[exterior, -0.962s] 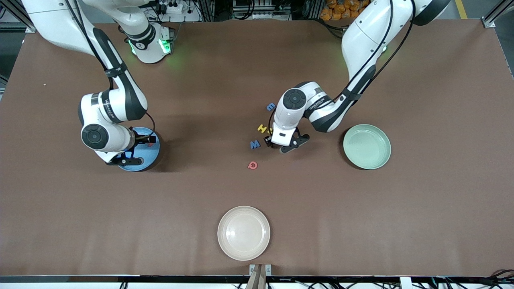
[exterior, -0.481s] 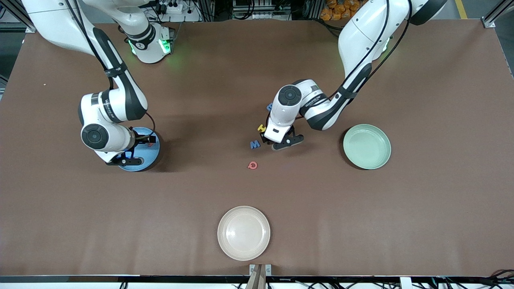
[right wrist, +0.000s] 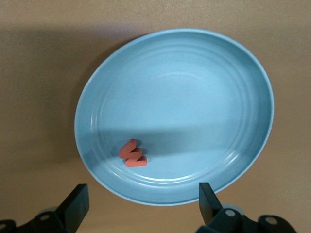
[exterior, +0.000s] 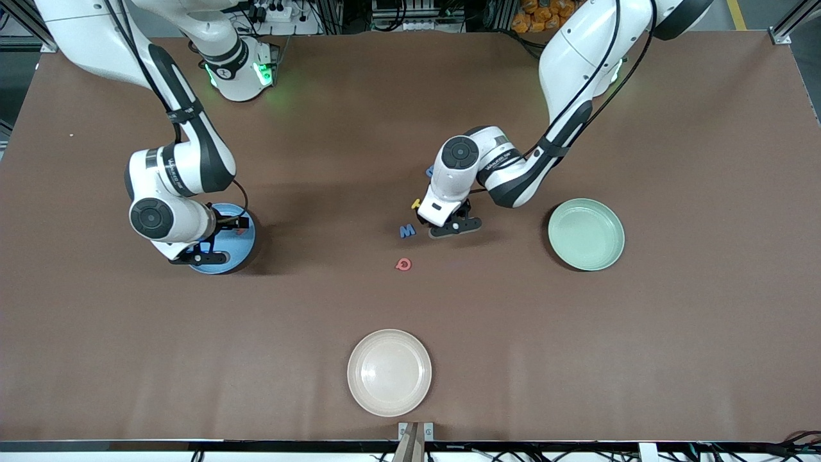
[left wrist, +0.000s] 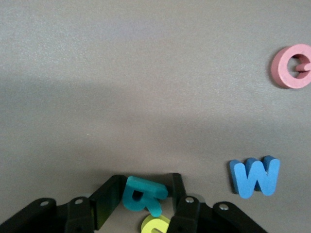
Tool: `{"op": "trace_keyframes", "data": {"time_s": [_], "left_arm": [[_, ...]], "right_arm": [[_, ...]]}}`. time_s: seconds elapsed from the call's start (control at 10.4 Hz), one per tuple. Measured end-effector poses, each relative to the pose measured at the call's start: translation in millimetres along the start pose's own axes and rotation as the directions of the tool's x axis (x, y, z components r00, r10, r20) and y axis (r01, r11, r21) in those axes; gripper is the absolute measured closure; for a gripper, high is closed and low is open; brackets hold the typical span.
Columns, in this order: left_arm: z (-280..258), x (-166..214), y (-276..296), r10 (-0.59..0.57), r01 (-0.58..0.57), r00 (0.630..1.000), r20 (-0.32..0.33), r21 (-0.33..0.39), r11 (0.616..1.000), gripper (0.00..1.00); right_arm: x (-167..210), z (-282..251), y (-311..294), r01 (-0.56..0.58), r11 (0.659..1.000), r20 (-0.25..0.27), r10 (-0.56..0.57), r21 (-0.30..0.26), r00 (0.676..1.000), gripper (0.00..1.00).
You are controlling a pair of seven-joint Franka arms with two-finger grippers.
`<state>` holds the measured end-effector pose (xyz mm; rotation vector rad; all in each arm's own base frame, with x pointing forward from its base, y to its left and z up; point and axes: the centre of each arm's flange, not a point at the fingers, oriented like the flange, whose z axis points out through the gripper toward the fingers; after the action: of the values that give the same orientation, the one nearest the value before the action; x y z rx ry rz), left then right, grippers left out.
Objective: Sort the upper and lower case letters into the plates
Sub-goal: 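Lift the cyan R with the left gripper toward the green plate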
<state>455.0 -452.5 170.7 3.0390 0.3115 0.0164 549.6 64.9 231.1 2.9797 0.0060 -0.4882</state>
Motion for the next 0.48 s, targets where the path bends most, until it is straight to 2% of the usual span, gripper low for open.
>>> {"op": "trace_keyframes", "data": {"time_s": [0.1, 0.19, 0.48], "left_arm": [[-0.7, 0.5, 0.5, 0.009, -0.009, 1.0, -0.001, -0.001, 1.0, 0.52], [-1.3, 0.9, 0.8, 0.011, -0.011, 1.0, -0.002, 0.0, 1.0, 0.58], [-1.4, 2.1, 0.2, 0.01, -0.01, 1.0, 0.0, 0.008, 1.0, 0.58]], "right_arm": [[0.0, 0.0, -0.1, 0.0, 1.0, 0.0, 0.0, 0.0, 1.0, 0.0], [0.0, 0.0, -0.2, 0.0, 1.0, 0.0, 0.0, 0.0, 1.0, 0.0], [-1.0, -1.6, -1.0, 0.002, 1.0, 0.004, -0.002, -0.001, 1.0, 0.0]]}}
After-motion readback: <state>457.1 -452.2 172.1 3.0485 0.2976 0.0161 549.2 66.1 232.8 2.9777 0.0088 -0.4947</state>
